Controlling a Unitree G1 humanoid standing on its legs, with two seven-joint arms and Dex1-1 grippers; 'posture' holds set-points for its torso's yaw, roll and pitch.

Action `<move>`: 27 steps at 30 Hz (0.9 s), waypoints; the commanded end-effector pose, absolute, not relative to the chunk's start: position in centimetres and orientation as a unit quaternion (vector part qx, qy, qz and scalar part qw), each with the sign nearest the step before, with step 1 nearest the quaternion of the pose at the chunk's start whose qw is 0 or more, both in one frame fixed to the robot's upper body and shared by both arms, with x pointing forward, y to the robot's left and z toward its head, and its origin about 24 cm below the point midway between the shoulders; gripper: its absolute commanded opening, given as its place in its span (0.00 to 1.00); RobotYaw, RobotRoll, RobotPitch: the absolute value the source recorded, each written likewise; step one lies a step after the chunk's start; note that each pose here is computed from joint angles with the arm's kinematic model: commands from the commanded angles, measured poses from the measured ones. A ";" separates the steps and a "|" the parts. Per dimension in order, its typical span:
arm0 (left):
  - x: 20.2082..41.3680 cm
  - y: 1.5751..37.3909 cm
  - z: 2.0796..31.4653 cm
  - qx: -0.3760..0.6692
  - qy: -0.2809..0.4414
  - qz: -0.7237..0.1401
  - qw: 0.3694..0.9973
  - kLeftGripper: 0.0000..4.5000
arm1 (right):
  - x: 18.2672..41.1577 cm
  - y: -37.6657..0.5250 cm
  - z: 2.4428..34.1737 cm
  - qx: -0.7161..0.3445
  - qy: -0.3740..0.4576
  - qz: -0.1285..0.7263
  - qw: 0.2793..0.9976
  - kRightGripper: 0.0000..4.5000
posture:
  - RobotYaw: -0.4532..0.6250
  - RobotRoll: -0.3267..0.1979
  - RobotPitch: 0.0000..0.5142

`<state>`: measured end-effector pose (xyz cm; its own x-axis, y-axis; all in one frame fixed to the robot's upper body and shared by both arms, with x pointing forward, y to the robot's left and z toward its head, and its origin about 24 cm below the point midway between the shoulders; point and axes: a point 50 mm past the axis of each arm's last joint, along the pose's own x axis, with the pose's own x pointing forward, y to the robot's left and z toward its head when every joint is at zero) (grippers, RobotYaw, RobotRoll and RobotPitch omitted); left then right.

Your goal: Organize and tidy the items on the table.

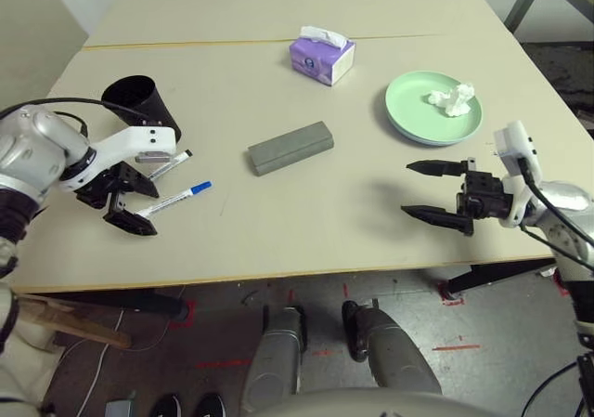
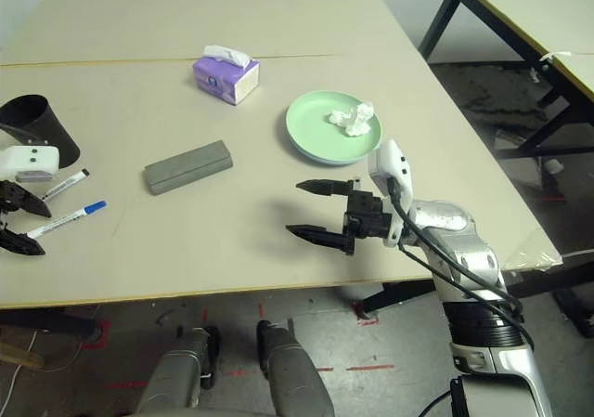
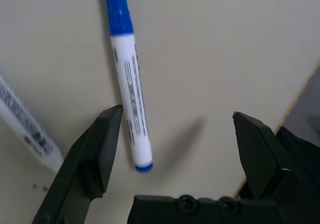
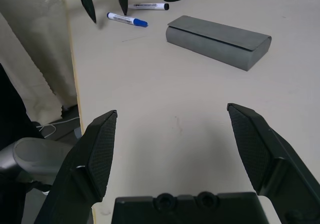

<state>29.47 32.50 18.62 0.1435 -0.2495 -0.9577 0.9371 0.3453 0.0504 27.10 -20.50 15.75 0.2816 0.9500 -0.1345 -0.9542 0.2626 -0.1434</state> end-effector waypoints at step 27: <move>30.7 32.6 17.2 0.362 0.461 -0.430 0.687 0.63 | 26.9 -19.9 16.4 -0.112 0.008 0.607 0.787 1.00 | 0.33 0.62 0.36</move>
<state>30.80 32.42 17.55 0.2229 -0.2515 -0.9418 0.9261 0.3564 0.1240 27.08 -19.98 16.54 0.2710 0.9527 -0.1373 -0.9539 0.2467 -0.1708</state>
